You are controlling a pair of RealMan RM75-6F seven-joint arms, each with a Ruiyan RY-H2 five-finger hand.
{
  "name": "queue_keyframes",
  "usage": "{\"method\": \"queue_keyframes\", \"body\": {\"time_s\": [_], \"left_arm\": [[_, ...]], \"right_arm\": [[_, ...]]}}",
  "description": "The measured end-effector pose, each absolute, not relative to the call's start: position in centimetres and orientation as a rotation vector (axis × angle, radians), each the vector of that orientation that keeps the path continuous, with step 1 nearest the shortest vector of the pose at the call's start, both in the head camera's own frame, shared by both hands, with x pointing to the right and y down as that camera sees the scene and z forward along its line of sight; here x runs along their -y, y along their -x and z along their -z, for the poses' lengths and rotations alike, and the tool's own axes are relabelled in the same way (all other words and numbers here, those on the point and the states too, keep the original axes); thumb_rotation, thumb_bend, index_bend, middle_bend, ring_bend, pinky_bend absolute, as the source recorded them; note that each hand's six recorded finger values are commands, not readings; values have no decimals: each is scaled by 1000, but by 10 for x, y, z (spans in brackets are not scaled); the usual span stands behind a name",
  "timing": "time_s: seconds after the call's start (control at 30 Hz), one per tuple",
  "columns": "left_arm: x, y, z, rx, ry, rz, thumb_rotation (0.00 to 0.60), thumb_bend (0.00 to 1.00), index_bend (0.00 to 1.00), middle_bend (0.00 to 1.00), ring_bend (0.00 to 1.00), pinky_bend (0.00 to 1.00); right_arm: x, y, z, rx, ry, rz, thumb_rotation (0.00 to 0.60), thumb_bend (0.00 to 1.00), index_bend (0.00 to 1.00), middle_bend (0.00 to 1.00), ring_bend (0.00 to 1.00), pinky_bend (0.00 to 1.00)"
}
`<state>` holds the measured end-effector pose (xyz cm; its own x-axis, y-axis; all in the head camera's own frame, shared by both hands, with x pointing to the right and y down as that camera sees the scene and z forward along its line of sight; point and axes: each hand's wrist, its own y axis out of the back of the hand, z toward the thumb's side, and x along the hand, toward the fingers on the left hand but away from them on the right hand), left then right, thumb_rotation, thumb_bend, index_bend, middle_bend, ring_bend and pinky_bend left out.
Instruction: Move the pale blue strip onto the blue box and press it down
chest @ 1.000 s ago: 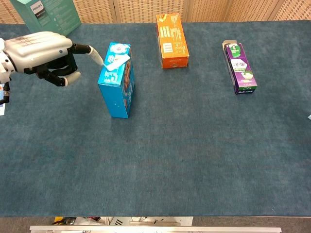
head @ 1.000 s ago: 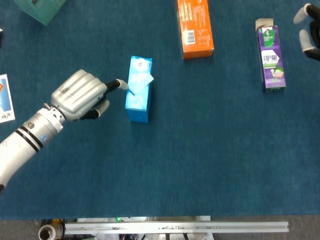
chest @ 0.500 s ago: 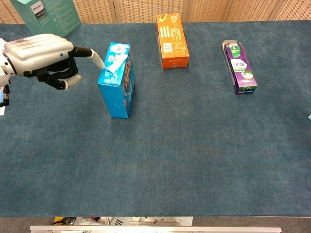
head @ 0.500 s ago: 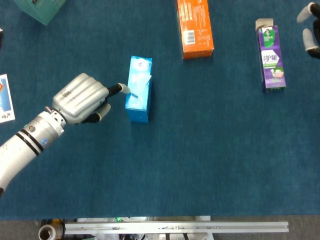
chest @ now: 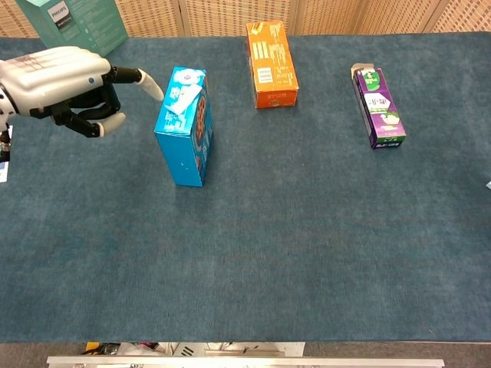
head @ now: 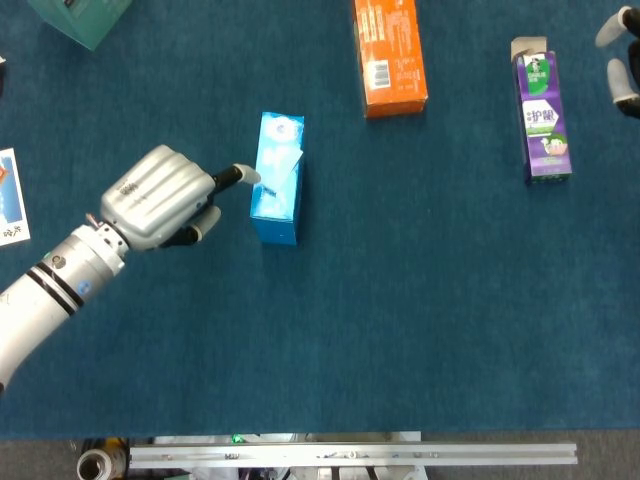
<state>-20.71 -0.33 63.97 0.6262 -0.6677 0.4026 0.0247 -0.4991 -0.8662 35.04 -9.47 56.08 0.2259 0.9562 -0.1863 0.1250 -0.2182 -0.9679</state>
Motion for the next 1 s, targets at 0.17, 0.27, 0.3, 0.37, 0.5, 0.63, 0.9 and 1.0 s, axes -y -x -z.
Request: {"method": "queue_keyframes", "body": {"time_s": [0.17, 0.27, 0.3, 0.37, 0.5, 0.63, 0.9, 1.0], "left_arm": [[3, 203, -639, -516, 1920, 929, 600, 520, 228, 895, 902, 851], [4, 202, -638, -522, 1920, 928, 600, 520, 227, 895, 902, 851], [5, 200, -638, -522, 1922, 927, 600, 520, 226, 895, 902, 851], [5, 198, -638, -517, 1924, 926, 600, 521, 225, 895, 902, 851], [4, 193, -639, -506, 1923, 925, 600, 520, 221, 894, 902, 851], [5, 190, -641, -495, 1924, 941, 600, 520, 215, 892, 902, 851], [6, 186, -642, -476, 1908, 971, 600, 520, 207, 892, 902, 851], [4, 187, -644, -455, 1903, 989, 600, 520, 207, 892, 902, 851]], "right_arm": [[94, -352, -560, 1050, 1562, -1121, 600, 437, 447, 893, 951, 1000], [94, -354, -559, 1054, 1559, -1122, 600, 437, 448, 894, 952, 1000], [94, -355, -559, 1056, 1557, -1123, 600, 437, 447, 894, 953, 1000], [94, -357, -558, 1058, 1555, -1126, 600, 437, 447, 894, 954, 1000], [93, -358, -557, 1060, 1555, -1129, 600, 437, 447, 894, 955, 1000], [92, -360, -557, 1063, 1556, -1131, 600, 437, 447, 894, 957, 1000], [92, -366, -557, 1072, 1552, -1138, 600, 437, 447, 897, 959, 1000], [92, -368, -556, 1076, 1550, -1140, 600, 437, 447, 897, 959, 1000]]}}
